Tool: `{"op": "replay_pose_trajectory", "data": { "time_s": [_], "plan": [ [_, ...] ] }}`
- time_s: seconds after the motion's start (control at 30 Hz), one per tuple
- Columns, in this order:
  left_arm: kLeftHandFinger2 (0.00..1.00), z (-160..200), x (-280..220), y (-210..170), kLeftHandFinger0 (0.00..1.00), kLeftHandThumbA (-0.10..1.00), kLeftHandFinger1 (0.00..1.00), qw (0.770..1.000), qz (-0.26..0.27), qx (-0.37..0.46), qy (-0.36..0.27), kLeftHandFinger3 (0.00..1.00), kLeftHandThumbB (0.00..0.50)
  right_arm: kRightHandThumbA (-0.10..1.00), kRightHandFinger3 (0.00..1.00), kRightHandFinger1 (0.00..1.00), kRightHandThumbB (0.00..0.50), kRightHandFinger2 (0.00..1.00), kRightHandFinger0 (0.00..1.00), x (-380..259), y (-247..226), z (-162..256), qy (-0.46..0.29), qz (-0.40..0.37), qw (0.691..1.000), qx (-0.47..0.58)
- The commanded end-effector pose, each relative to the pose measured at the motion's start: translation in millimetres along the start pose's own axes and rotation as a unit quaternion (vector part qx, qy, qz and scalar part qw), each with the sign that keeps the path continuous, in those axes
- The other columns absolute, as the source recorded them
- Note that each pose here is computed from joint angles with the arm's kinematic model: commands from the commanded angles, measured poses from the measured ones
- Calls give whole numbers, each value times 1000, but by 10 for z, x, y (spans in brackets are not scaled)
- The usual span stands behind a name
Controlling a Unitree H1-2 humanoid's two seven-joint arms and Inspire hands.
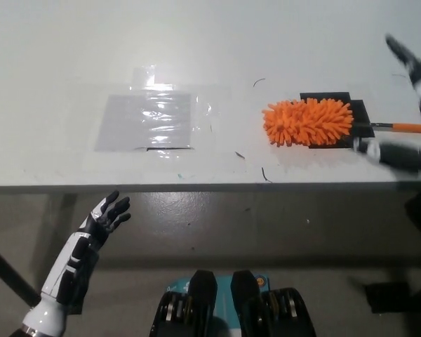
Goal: The robot uses it right hand to pick up an extended orange duster kept in the middle of the desk and presses its handle against the desk to collapse it
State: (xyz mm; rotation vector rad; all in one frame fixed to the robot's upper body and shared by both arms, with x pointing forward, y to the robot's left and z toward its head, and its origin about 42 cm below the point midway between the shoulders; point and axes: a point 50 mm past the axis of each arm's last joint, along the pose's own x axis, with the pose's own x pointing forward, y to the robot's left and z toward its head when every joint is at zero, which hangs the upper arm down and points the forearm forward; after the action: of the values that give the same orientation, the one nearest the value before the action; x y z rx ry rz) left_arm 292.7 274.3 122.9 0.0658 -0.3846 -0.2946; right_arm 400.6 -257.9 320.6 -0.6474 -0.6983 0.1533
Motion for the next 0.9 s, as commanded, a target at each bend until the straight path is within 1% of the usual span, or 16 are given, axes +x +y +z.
{"op": "replay_pose_trajectory", "data": {
  "time_s": [0.0,0.03,0.07,0.13,0.27,0.3,0.37,0.43,0.47,0.57,0.67,0.7,0.73,0.77,0.8,0.87],
  "plan": [
    [1000,122,69,79,1000,1000,1000,999,-20,21,-34,1000,397,1000,1000,1000,307,1000,1000,706,-319,151,48,77,993,-80],
    [1000,118,65,85,1000,1000,1000,999,-19,23,-33,1000,396,999,1000,1000,290,1000,1000,877,-346,175,54,93,990,-87],
    [1000,115,60,90,1000,1000,1000,999,-19,23,-32,1000,395,969,1000,1000,280,1000,1000,998,-359,179,60,109,988,-92],
    [1000,108,58,93,1000,1000,1000,999,-18,23,-30,1000,399,985,1000,1000,300,1000,1000,1235,-355,152,86,147,979,-111],
    [1000,107,56,93,1000,1000,1000,999,-18,24,-30,1000,401,992,1000,1000,302,1000,1000,1279,-354,148,91,155,977,-114],
    [1000,98,51,103,1000,1000,1000,999,-15,24,-29,1000,400,1000,1000,1000,298,1000,1000,1531,-289,98,118,190,964,-147],
    [1000,91,61,119,1000,1000,1000,999,-11,26,-30,1000,385,991,1000,1000,286,1000,1000,1753,-223,6,142,217,949,-178],
    [1000,90,60,127,1000,1000,1000,999,-9,26,-30,1000,384,996,1000,1000,299,1000,1000,1814,-193,-49,151,225,945,-182],
    [1000,88,63,132,1000,1000,1000,999,-8,25,-30,1000,376,1000,1000,1000,326,1000,1000,1866,-168,-88,158,234,942,-184],
    [1000,82,62,144,1000,1000,1000,999,-5,27,-28,1000,379,1000,1000,1000,355,1000,1000,2014,-72,-225,187,265,927,-189],
    [1000,79,62,145,1000,1000,1000,999,-5,27,-28,1000,380,1000,1000,1000,358,1000,1000,2045,-56,-256,191,272,924,-190],
    [1000,75,65,153,1000,1000,1000,999,-1,31,-26,1000,390,1000,1000,1000,366,1000,1000,2091,19,-317,201,290,914,-201],
    [1000,74,65,158,1000,1000,1000,999,1,33,-25,1000,391,1000,1000,1000,371,1000,1000,2112,59,-350,208,300,907,-210],
    [1000,74,64,165,1000,1000,1000,999,1,34,-25,1000,390,1000,1000,1000,377,1000,1000,2125,101,-385,214,312,900,-219],
    [1000,75,66,172,1000,1000,1000,999,1,34,-25,1000,376,1000,1000,1000,382,1000,1000,2134,130,-411,220,317,896,-220],
    [1000,75,67,174,1000,1000,1000,999,1,34,-26,1000,375,1000,1000,1000,385,1000,1000,2146,139,-426,222,318,895,-221]
  ]
}}
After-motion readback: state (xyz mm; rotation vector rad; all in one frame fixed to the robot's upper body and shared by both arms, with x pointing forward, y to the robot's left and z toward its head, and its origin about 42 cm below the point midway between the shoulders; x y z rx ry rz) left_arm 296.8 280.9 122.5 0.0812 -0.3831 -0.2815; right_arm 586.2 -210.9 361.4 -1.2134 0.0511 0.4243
